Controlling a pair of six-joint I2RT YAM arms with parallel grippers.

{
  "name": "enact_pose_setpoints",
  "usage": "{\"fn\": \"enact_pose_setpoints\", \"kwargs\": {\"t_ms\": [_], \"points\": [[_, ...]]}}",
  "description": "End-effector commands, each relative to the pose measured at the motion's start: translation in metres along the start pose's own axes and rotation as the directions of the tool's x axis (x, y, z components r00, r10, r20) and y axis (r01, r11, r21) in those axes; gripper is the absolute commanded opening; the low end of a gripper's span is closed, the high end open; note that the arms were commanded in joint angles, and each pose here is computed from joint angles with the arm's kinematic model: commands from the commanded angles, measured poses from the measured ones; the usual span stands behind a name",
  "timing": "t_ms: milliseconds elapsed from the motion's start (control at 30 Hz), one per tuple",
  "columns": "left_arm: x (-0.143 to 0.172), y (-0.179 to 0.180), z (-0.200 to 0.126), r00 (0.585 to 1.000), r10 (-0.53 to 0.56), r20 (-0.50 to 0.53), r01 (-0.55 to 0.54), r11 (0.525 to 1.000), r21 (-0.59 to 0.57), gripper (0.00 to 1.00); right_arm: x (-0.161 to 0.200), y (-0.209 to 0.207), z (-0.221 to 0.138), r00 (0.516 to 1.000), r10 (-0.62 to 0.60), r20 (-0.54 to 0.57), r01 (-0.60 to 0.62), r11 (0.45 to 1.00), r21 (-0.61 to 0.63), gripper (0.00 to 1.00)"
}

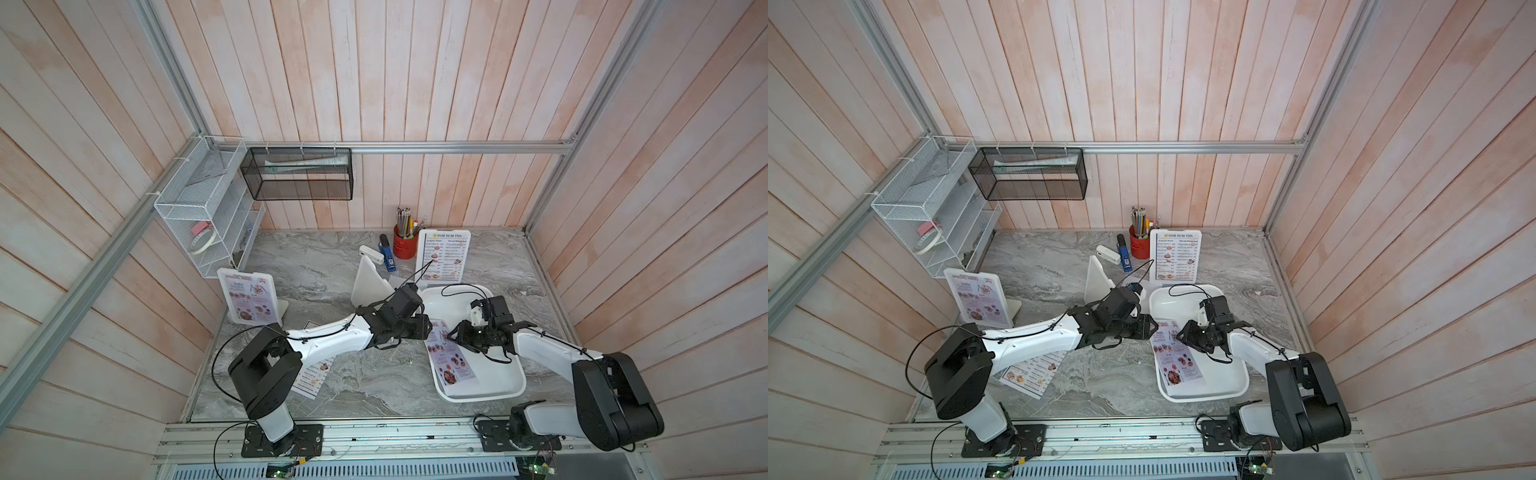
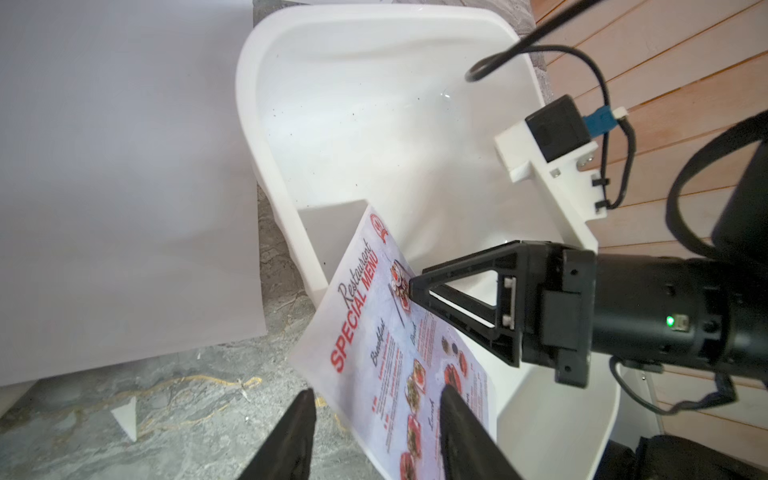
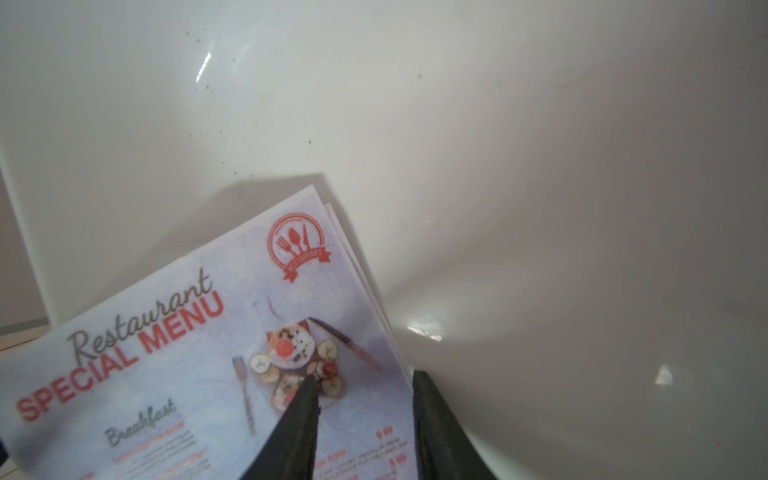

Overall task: Replace the menus in the menu holders
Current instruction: Pick up the menu from the storage box.

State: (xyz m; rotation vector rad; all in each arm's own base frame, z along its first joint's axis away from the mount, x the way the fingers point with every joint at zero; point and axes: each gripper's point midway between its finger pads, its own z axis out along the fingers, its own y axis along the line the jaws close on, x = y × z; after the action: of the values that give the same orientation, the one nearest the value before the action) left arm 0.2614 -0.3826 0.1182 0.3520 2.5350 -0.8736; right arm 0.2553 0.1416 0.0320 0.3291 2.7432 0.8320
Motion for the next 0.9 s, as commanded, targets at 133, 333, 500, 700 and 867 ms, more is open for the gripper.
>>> {"fn": "enact_pose_setpoints", "kwargs": {"t_ms": [133,333,500,700,867], "points": [[-0.002,-0.006,0.005,1.0,0.002,0.002,-0.002,1.0,0.023,0.45,0.012,-0.004,0.002,0.999,0.018,-0.032,-0.018,1.0,0.0,0.38],[-0.005,-0.004,0.007,1.0,-0.001,0.014,0.001,1.0,0.007,0.39,0.012,-0.005,0.003,0.999,0.018,-0.031,-0.018,1.0,0.004,0.38],[-0.01,-0.005,0.004,1.0,0.006,0.029,-0.006,1.0,0.0,0.33,0.012,-0.006,0.004,0.999,0.015,-0.033,-0.015,1.0,0.005,0.38],[-0.017,-0.014,-0.008,0.999,0.01,0.051,-0.011,1.0,0.019,0.32,0.013,-0.007,0.004,0.999,0.014,-0.035,-0.013,1.0,0.009,0.38],[-0.018,-0.02,-0.015,0.998,0.021,0.059,-0.023,0.999,0.037,0.31,0.013,-0.008,0.004,0.999,0.013,-0.033,-0.013,1.0,0.01,0.38]]}}
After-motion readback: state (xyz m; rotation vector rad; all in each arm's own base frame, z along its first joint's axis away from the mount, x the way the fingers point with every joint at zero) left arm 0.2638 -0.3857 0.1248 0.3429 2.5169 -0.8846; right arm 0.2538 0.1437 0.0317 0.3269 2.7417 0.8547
